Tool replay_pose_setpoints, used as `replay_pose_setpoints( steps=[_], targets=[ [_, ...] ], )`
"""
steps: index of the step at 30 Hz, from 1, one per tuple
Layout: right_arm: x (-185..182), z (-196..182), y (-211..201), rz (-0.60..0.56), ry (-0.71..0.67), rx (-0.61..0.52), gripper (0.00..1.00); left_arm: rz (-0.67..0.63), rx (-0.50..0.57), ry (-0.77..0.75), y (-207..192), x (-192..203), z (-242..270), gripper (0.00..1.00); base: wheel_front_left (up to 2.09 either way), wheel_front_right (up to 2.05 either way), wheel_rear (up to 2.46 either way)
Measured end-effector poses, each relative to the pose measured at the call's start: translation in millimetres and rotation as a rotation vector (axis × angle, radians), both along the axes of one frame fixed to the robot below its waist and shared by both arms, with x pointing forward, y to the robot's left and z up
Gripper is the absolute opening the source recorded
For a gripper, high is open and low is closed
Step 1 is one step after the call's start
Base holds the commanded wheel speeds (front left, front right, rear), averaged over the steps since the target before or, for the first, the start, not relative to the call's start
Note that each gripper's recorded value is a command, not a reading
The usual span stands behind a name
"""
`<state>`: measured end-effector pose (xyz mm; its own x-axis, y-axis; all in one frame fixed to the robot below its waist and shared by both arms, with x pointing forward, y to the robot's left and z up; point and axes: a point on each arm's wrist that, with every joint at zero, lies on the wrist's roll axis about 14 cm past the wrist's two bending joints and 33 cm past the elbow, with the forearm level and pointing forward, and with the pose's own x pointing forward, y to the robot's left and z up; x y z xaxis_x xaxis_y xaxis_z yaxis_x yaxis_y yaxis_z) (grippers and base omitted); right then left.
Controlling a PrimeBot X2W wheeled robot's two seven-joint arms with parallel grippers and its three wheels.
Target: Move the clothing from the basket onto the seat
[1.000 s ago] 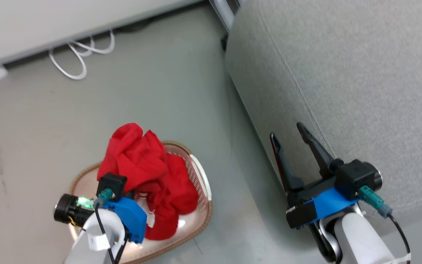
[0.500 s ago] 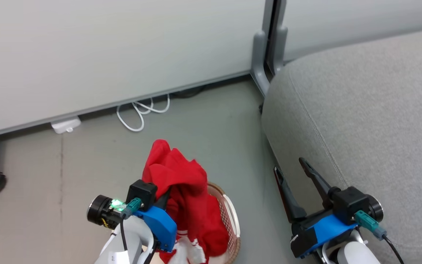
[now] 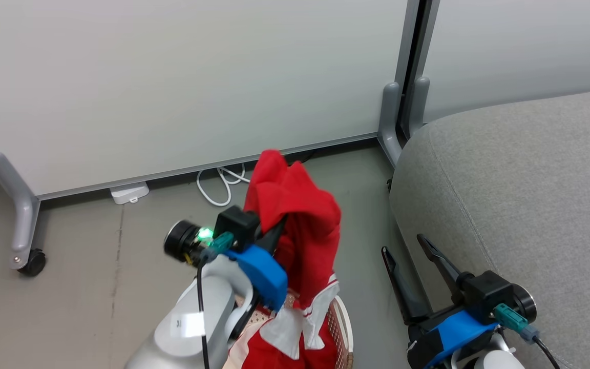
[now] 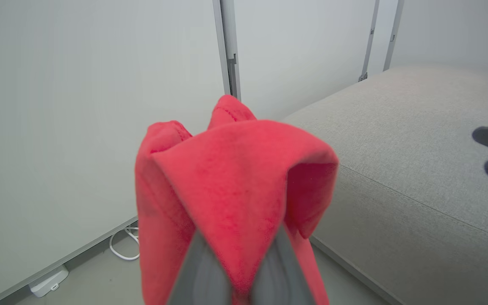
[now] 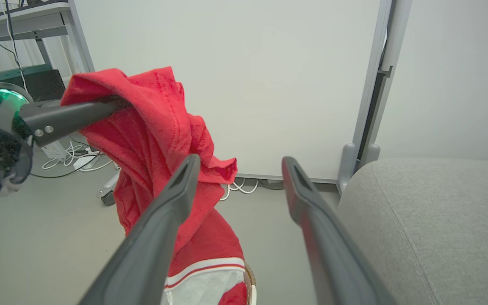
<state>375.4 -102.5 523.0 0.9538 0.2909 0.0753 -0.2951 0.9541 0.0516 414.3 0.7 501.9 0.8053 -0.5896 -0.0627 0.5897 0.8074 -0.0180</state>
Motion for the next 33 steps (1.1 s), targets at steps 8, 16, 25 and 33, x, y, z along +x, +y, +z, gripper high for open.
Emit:
replay_pose_setpoints(
  steps=[8, 16, 25, 33],
  targets=[
    [-2, 3, 5, 0.016, -0.004, -0.002, 1.00, -0.071, -0.076, -0.030, -25, 5, 44, 0.00, 0.00, 0.00, 0.00],
    [-3, 3, 8, 0.022, -0.002, -0.002, 1.00, -0.135, -0.113, -0.054, -47, 5, 75, 0.00, 0.00, 0.00, 0.00],
    [-7, 1, 6, 0.019, 0.006, -0.001, 1.00, -0.167, -0.102, -0.059, -62, 2, 81, 0.00, 0.00, 0.00, 0.00],
    [-7, -1, 5, 0.015, 0.015, -0.003, 1.00, -0.178, -0.104, -0.035, -68, -1, 74, 0.00, 0.00, 0.00, 0.00]
  ],
)
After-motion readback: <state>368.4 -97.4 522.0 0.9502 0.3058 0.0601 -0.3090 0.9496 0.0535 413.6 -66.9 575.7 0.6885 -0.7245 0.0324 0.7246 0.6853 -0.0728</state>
